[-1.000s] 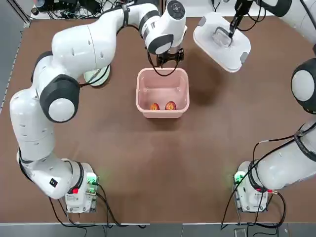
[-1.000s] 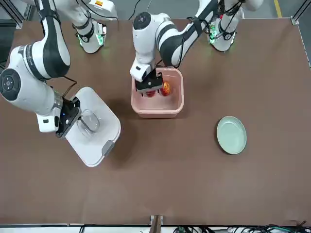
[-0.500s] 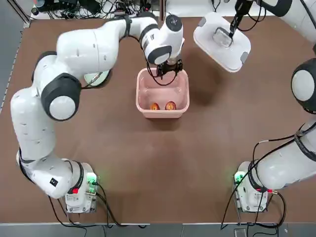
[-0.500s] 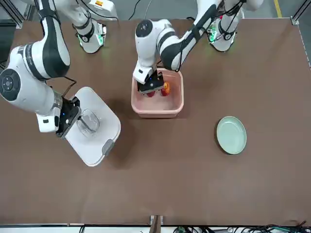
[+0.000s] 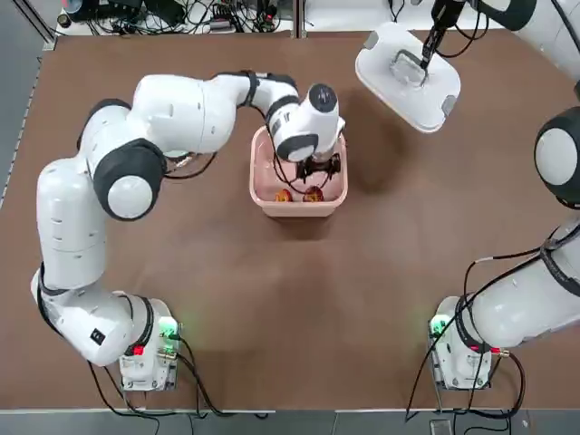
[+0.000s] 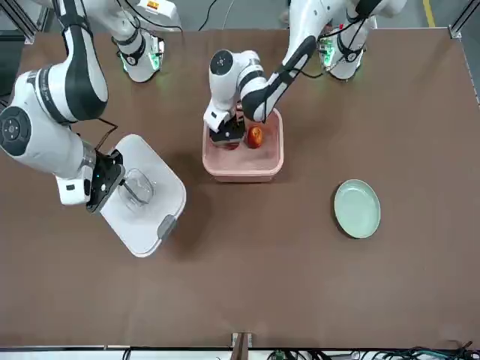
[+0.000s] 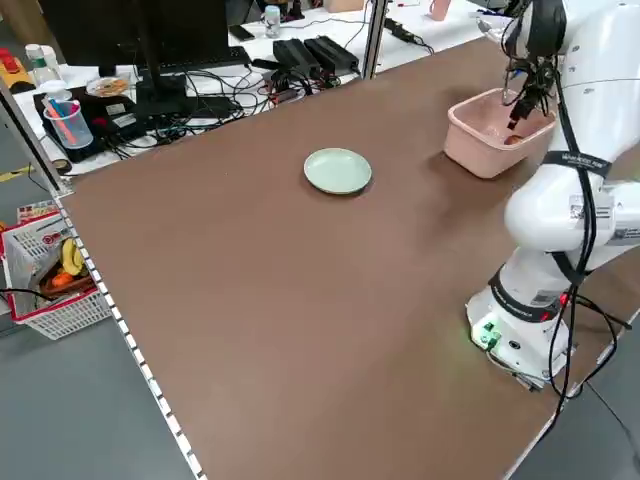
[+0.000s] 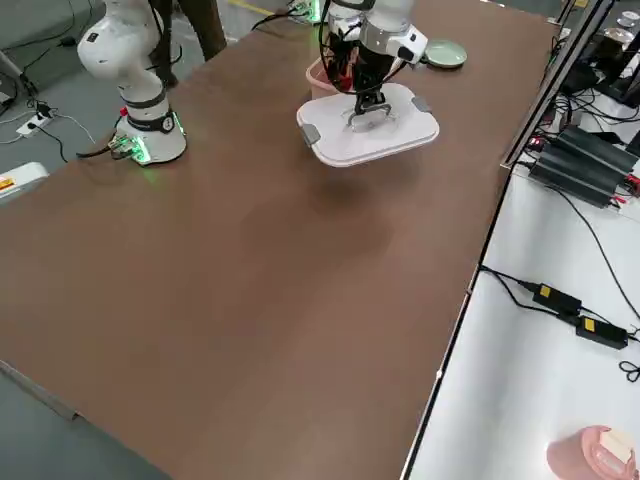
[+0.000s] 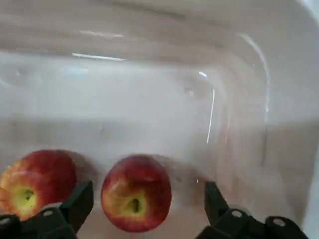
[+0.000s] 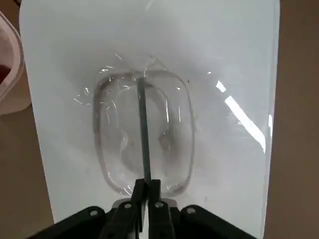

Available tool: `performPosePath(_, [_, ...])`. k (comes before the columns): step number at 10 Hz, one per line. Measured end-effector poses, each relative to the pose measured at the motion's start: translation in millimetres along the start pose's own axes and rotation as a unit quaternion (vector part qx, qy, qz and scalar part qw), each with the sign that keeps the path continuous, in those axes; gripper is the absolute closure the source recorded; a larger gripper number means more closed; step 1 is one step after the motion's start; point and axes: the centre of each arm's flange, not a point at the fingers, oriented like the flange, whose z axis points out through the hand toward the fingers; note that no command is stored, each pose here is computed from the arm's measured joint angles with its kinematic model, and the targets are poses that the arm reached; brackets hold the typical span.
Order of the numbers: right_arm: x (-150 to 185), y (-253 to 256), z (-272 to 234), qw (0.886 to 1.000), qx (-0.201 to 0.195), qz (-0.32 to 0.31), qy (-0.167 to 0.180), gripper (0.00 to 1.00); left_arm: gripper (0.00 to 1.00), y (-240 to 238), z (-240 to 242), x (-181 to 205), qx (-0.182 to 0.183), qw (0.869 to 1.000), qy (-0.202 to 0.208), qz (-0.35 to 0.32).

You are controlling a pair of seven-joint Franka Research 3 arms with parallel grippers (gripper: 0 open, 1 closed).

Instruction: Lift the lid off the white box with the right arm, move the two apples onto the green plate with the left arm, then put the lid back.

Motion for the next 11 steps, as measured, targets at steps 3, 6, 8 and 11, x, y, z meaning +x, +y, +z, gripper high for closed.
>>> performPosePath(3, [-3, 3, 0, 1.000, 0.000, 0.001, 0.000, 0.94, 0.02, -1, 10, -18, -0.006, 1.000, -0.008, 0.021])
performPosePath(6, [-7, 8, -1, 1.000, 0.000, -0.003, 0.001, 0.94, 0.02, -4, 21, -39, 0.005, 0.999, -0.021, 0.047])
performPosePath(8, [-7, 8, -1, 1.000, 0.001, -0.006, 0.001, 0.94, 0.02, -8, 24, -36, 0.008, 0.998, -0.022, 0.057])
performPosePath(11, [-7, 7, -1, 1.000, 0.002, -0.012, -0.001, 0.94, 0.02, -13, 25, -26, 0.006, 0.998, -0.021, 0.056])
